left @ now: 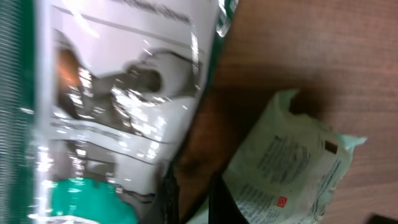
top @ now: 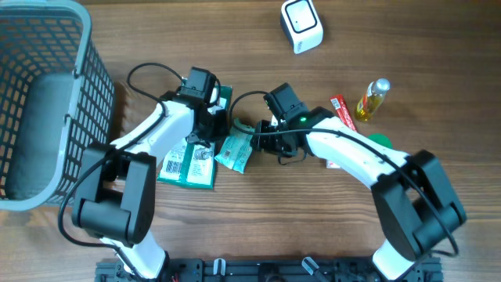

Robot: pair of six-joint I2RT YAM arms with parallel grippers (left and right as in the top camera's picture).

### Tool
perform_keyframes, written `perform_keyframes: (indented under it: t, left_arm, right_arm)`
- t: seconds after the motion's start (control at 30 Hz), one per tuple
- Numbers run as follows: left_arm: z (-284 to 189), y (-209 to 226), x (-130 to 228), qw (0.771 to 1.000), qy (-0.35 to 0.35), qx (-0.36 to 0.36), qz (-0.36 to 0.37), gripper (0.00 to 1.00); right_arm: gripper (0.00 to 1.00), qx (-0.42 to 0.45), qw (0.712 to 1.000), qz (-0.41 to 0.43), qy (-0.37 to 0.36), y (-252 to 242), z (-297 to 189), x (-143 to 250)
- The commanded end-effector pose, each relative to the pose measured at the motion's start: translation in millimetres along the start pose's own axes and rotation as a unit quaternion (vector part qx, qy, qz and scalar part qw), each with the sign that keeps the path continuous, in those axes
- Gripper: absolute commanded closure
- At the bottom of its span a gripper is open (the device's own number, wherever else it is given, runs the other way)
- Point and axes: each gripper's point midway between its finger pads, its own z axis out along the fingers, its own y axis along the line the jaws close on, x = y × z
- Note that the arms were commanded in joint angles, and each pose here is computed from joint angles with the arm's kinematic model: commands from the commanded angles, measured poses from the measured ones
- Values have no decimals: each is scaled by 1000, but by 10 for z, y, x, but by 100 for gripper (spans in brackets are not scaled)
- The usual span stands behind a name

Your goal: Scan the item barcode

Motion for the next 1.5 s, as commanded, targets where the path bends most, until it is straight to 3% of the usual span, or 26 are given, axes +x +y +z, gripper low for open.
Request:
perform_keyframes:
  t: [0.0, 0.27, 0.43, 0.53, 0.67, 0.77, 1.03, 1.27, 1.47]
  left_arm:
    - [61, -181, 123, 1000, 15, 7, 22, 95]
    - [78, -242, 294, 999, 40, -2, 12, 96]
    - [-220, -335, 39, 1000, 6, 21, 5, 96]
    - [-423, -424, -57, 999, 1, 50, 6, 94]
    - [-465, -582, 53, 988, 37, 130, 77, 96]
    - [-342, -569, 119, 983, 56, 136, 110, 96]
    - [180, -340, 385, 981, 129, 111, 88, 96]
    - [309, -215, 404, 983, 136, 83, 85, 97]
    - [311, -209, 401, 984, 136, 81, 86, 96]
  right_arm:
    - [46, -4, 1000, 16, 25, -31, 157, 83]
    - [46, -31, 998, 24, 42, -84, 97, 22]
    - [46, -54, 997, -8, 52, -95, 52, -5]
    - [48, -85, 994, -11, 64, -111, -19, -51]
    - [48, -117, 990, -8, 78, -145, -108, -87]
    - [48, -113, 990, -2, 86, -173, -92, -36]
    - [51, -141, 986, 39, 76, -307, 142, 123]
    - [51, -194, 980, 23, 30, -238, 202, 53]
    - [53, -190, 981, 37, 16, -220, 249, -4]
